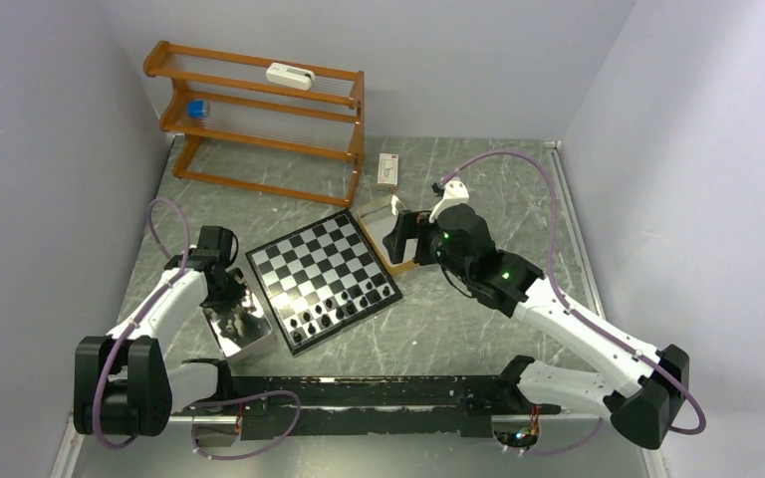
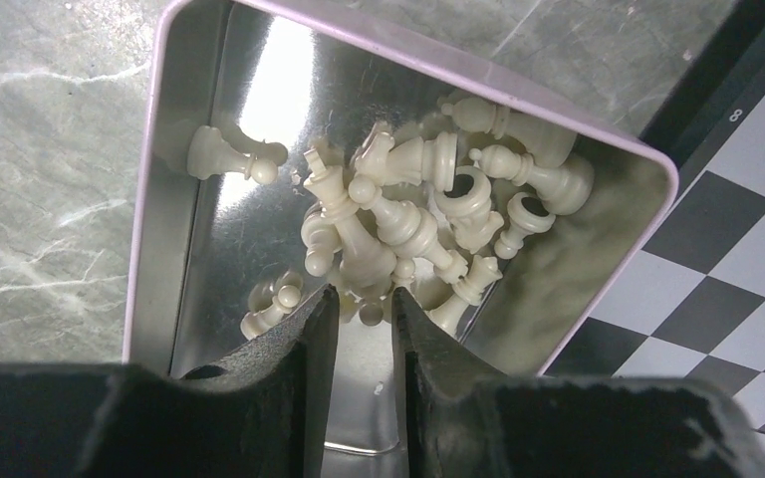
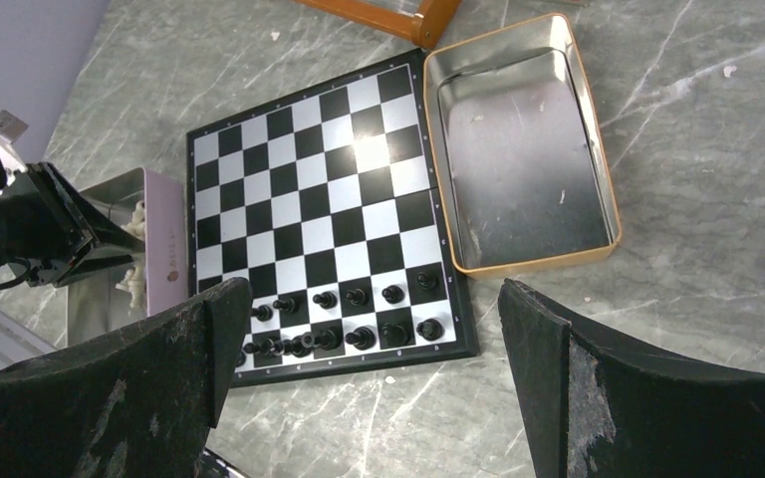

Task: Set up the chess pieces on the board
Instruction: Pick up the chess piece from the storage box.

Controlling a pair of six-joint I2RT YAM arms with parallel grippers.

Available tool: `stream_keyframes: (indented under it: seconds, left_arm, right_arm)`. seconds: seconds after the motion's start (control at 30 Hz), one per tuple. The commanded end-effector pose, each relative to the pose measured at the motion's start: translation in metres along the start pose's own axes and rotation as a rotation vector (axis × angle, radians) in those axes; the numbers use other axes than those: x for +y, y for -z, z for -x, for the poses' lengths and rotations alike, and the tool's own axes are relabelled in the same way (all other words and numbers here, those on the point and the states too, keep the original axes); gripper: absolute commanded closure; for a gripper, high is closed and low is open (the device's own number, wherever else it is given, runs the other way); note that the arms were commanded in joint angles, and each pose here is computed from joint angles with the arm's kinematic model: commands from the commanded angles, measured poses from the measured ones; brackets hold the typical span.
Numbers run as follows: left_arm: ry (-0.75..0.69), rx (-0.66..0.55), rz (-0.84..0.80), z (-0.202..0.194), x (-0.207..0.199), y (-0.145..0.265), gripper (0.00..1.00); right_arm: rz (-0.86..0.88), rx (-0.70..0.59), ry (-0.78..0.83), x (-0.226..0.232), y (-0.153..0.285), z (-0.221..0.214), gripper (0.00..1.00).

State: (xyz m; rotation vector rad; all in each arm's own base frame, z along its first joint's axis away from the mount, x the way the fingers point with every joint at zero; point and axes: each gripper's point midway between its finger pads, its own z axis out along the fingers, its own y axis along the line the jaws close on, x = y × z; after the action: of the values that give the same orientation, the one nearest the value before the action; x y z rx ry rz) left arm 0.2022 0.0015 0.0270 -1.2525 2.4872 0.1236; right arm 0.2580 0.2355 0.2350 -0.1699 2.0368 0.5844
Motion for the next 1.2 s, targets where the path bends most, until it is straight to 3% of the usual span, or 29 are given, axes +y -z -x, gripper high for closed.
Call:
stream_keyframes:
  seconds: [0.0, 0.43, 0.83, 1.0, 1.17]
  left_arm:
    - [-0.007, -0.001, -0.011, 0.002, -0.001, -0.001, 0.69]
    - [-0.024, -0.054, -0.027, 0.018, -0.004, 0.019, 0.94]
    - [-0.123, -0.209, -0.071, 0.064, -0.014, 0.067, 0.95]
    - [-0.277, -0.318, -0.209, 0.088, -0.037, 0.100, 0.95]
    - [-0.473, -0.306, -0.472, 0.083, -0.089, 0.129, 0.95]
  right_arm:
    - [0.005, -0.006, -0.006, 0.000, 0.003, -0.001, 0.01]
    - [0.002, -0.002, -0.011, -0.002, 0.004, -0.004, 0.01]
    - [0.012, -0.014, -0.026, -0.002, 0.011, -0.003, 0.01]
    - [0.015, -0.019, -0.027, -0.001, 0.014, 0.000, 0.01]
    - [-0.007, -0.021, -0.028, -0.006, 0.016, -0.001, 0.01]
